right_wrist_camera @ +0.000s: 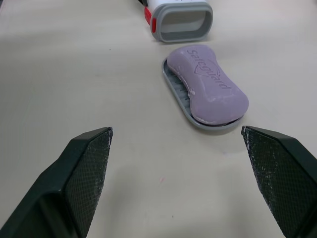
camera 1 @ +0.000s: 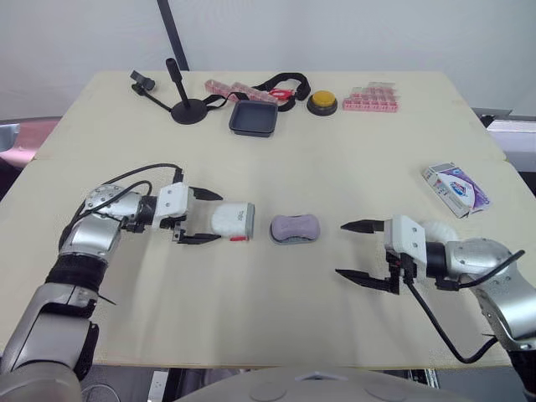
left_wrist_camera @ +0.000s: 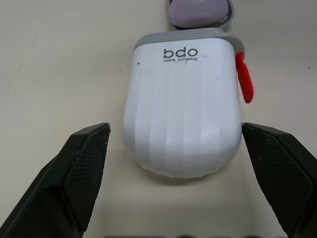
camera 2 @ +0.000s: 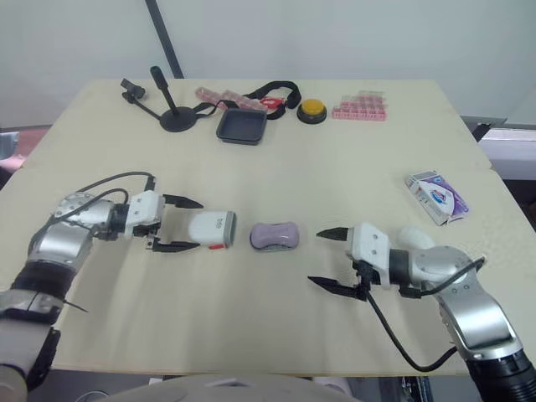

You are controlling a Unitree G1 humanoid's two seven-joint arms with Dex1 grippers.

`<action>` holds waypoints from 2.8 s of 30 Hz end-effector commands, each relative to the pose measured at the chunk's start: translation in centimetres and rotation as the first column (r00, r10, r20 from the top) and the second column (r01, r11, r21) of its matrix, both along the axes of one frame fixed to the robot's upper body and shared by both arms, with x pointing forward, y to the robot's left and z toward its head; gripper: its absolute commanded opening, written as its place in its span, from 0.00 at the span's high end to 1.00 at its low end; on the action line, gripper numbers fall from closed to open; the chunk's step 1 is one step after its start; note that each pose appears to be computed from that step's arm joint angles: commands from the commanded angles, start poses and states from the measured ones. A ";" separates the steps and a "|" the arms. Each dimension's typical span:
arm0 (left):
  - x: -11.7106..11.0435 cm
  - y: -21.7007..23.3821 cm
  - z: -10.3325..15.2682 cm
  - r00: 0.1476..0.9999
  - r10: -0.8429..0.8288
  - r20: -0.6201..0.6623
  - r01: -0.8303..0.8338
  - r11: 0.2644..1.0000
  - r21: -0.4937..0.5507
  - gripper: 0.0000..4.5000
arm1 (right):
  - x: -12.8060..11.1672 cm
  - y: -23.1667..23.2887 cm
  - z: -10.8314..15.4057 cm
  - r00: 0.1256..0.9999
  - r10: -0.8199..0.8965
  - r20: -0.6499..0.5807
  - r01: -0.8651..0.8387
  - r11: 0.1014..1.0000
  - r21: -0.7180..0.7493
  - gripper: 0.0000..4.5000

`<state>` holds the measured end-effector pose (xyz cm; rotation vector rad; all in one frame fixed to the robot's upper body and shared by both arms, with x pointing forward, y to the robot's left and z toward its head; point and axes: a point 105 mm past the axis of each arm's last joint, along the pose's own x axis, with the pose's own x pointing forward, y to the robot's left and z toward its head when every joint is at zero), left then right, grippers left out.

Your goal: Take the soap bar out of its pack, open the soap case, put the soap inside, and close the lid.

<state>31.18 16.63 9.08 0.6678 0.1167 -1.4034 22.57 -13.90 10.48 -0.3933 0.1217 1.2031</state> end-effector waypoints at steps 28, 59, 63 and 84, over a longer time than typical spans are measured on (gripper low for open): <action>0.3 -2.7 0.4 0.998 -0.060 -0.027 0.059 0.997 -0.039 0.23 | -0.1 -1.6 -0.3 1.000 -0.020 0.014 0.020 1.000 -0.015 0.00; -1.0 -3.5 1.2 0.994 -0.113 -0.007 0.113 0.994 -0.005 0.23 | 6.7 8.3 2.6 0.973 0.212 -0.093 -0.231 0.920 -0.316 0.00; -1.1 -3.6 1.3 0.994 -0.112 -0.004 0.112 0.994 -0.007 0.23 | 6.7 9.1 2.2 0.966 0.230 -0.116 -0.256 0.910 -0.327 0.00; -1.2 -3.6 1.2 0.996 -0.094 0.000 0.094 0.996 -0.012 0.23 | 7.4 10.7 -0.8 0.962 0.217 -0.163 -0.264 0.886 -0.382 0.00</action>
